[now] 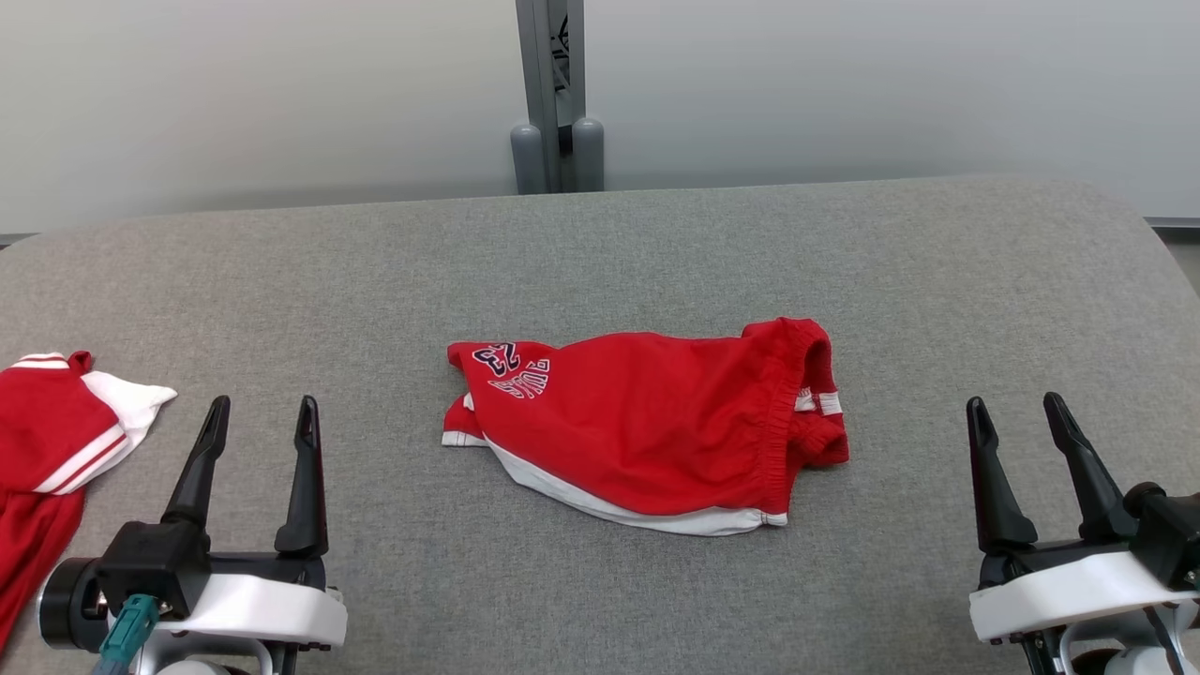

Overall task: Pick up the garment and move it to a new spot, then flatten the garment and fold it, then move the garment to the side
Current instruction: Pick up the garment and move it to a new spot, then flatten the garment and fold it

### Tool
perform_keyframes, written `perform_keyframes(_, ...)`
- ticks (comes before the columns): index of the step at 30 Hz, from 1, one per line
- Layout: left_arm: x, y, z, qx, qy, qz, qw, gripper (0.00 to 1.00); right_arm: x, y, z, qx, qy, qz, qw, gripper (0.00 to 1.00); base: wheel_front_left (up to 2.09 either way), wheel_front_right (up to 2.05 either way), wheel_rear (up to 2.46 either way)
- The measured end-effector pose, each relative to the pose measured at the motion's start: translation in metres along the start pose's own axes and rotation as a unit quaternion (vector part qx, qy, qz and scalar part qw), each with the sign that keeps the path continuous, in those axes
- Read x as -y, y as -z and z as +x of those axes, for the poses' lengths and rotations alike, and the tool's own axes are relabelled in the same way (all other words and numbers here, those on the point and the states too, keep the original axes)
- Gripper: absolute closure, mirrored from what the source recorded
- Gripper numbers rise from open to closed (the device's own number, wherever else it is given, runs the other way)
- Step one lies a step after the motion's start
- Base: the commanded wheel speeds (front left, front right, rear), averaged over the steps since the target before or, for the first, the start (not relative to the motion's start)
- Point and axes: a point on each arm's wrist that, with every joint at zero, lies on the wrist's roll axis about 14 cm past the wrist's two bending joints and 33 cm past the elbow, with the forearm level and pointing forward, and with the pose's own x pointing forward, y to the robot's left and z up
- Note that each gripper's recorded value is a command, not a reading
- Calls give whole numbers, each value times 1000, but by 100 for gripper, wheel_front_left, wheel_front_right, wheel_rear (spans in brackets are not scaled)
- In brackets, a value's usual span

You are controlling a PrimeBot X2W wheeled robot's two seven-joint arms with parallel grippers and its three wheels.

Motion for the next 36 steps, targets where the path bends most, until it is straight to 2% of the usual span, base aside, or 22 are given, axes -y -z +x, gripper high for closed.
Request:
perform_keyframes(9, 0, 2, -1, -8, -2, 2, 1000, 0, -2, 1, 1, -2, -3, 2, 1000, 0, 0, 0, 0)
perform_keyframes(13, 8, 14, -1, -39, 18, 5, 999, 0, -3, 2, 2, -3, -4, 3, 1000, 0, 0, 0, 0)
perform_keyframes(20, 46, 76, 1, -170, 109, -6, 979, 0, -5, 10, 7, -14, -7, 4, 1000, 0, 0, 0, 0)
perform_keyframes(25, 61, 113, 11, -232, 144, -6, 962, 0, 0, 16, 11, -20, 0, 7, 1000, 0, 0, 0, 0)
perform_keyframes(36, 75, 155, 63, -268, 188, 15, 945, 0, 22, 35, 18, -38, 31, 4, 999, 0, 0, 0, 0)
